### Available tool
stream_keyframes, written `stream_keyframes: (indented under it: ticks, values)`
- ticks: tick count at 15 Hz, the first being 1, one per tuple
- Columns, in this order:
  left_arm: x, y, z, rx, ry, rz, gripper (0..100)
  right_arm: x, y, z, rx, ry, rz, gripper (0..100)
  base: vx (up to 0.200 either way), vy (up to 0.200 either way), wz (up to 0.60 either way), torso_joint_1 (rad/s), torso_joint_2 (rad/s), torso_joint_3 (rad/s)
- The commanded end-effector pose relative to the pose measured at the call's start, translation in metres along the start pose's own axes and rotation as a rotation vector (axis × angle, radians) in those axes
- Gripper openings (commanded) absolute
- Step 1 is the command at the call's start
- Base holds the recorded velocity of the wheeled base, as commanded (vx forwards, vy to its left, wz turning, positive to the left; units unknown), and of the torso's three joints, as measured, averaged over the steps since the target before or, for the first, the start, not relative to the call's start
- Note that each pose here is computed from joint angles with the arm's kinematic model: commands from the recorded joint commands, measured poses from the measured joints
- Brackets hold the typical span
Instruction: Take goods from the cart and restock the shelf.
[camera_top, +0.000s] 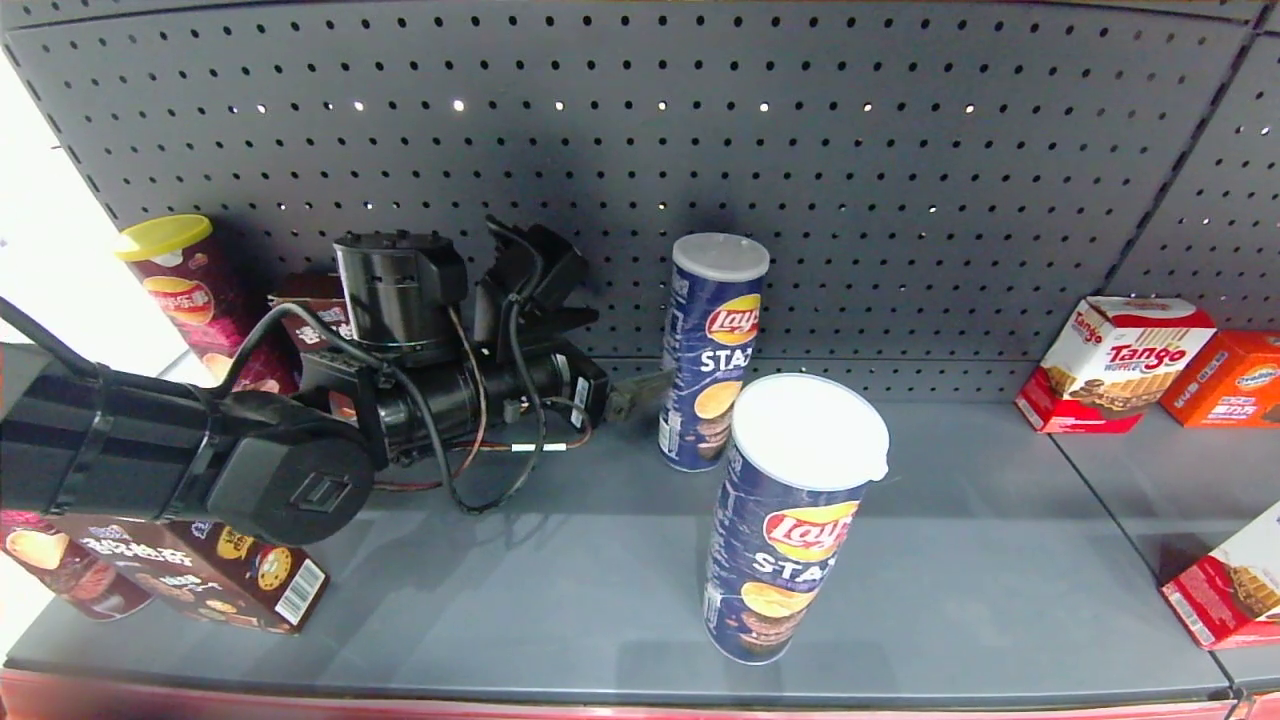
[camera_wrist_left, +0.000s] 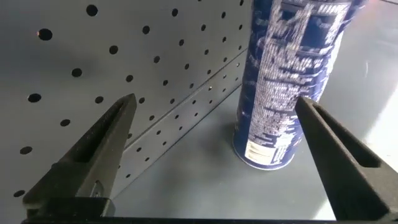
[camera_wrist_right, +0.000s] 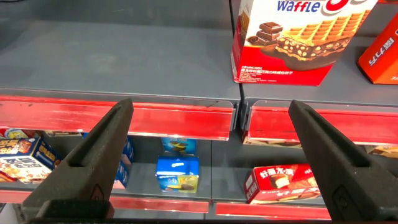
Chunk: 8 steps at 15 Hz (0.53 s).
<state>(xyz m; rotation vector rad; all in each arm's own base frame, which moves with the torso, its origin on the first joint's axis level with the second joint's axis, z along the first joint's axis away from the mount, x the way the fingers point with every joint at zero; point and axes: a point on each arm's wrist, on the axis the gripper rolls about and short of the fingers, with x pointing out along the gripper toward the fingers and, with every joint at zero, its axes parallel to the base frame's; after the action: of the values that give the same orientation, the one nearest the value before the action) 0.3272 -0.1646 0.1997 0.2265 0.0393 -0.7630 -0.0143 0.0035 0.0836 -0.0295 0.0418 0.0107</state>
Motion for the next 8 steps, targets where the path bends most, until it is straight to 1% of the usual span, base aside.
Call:
stream_keyframes:
  ticks: [1, 3, 4, 6, 8]
  values:
    - [0.003, 0.001, -0.003, -0.002, 0.006, 0.001, 100, 0.0, 0.0, 0.0, 0.0, 0.001, 0.001, 100, 0.0, 0.0, 0.0, 0.0, 0.0, 0.0]
    - [0.002, 0.001, -0.002, -0.001, 0.004, 0.005, 100, 0.0, 0.0, 0.0, 0.0, 0.001, 0.001, 100, 0.0, 0.0, 0.0, 0.0, 0.0, 0.0]
    - [0.001, 0.006, -0.003, -0.003, 0.008, 0.021, 100, 0.0, 0.0, 0.0, 0.0, 0.001, 0.001, 100, 0.0, 0.0, 0.0, 0.0, 0.0, 0.0]
    - [-0.001, 0.01, -0.004, -0.005, 0.01, 0.032, 100, 0.0, 0.0, 0.0, 0.0, 0.001, 0.001, 100, 0.0, 0.0, 0.0, 0.0, 0.0, 0.0]
    - [-0.003, 0.015, -0.007, -0.007, 0.022, 0.06, 100, 0.0, 0.0, 0.0, 0.0, 0.001, 0.001, 100, 0.0, 0.0, 0.0, 0.0, 0.0, 0.0]
